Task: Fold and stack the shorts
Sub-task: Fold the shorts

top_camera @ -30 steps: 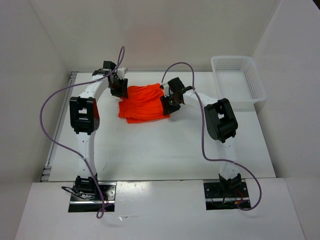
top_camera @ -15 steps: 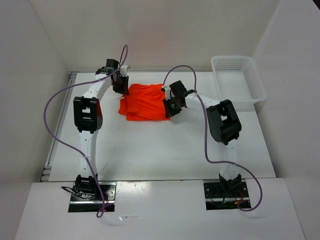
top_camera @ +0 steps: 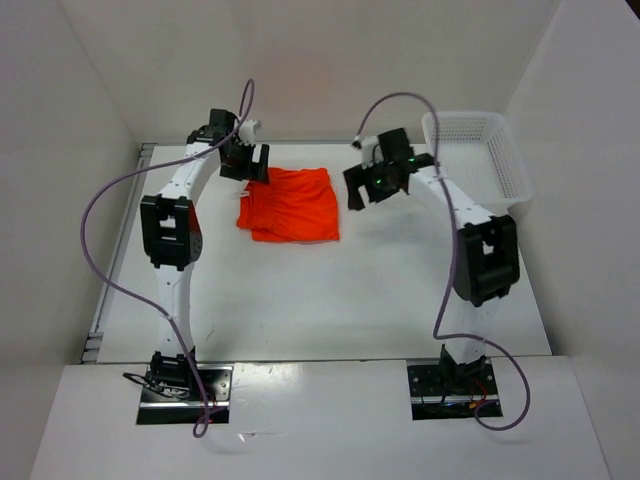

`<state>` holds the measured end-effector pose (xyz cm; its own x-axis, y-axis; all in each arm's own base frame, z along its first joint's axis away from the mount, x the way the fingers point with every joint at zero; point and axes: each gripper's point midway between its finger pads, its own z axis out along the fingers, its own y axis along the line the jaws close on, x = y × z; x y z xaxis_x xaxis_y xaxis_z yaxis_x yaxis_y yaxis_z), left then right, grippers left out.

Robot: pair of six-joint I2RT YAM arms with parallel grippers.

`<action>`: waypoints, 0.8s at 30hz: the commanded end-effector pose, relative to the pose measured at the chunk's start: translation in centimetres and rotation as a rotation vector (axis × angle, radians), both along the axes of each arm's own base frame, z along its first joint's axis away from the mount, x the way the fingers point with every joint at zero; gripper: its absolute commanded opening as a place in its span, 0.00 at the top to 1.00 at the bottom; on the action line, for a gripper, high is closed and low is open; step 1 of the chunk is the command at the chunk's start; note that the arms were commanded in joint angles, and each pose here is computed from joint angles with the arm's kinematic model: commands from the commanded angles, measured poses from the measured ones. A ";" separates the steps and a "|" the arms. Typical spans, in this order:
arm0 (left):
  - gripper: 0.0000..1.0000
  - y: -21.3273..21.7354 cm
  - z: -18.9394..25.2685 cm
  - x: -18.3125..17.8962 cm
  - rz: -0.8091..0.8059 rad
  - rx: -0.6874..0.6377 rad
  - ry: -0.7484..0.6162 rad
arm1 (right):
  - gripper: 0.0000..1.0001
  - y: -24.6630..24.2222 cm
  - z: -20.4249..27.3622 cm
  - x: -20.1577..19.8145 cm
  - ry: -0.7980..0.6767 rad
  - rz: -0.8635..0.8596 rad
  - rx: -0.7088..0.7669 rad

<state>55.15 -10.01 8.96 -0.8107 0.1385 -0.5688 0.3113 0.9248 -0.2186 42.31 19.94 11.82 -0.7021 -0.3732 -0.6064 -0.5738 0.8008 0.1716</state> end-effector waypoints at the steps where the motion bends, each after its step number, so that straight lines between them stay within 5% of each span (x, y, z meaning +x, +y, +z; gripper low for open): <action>1: 0.01 0.9 13.2 -0.6 -0.001 -0.043 -0.248 | 0.08 -5.6 12.2 3.4 -0.318 -0.170 0.007; 6: 0.01 9.1 19.6 -4.2 0.178 0.023 -0.367 | 0.00 -12.7 13.7 1.6 -0.362 -0.283 -0.084; 12: 0.01 18.2 13.0 -12.6 0.397 0.040 -0.225 | 0.00 -19.6 12.0 -2.5 -0.270 -0.532 -0.177; 16: 0.01 19.9 10.2 -17.2 0.469 0.028 -0.167 | 0.00 -21.9 11.6 -5.1 -0.278 -0.636 -0.263; 24: 0.01 18.6 9.3 -19.4 0.454 0.011 -0.172 | 0.00 -22.6 11.4 -8.8 -0.292 -0.679 -0.277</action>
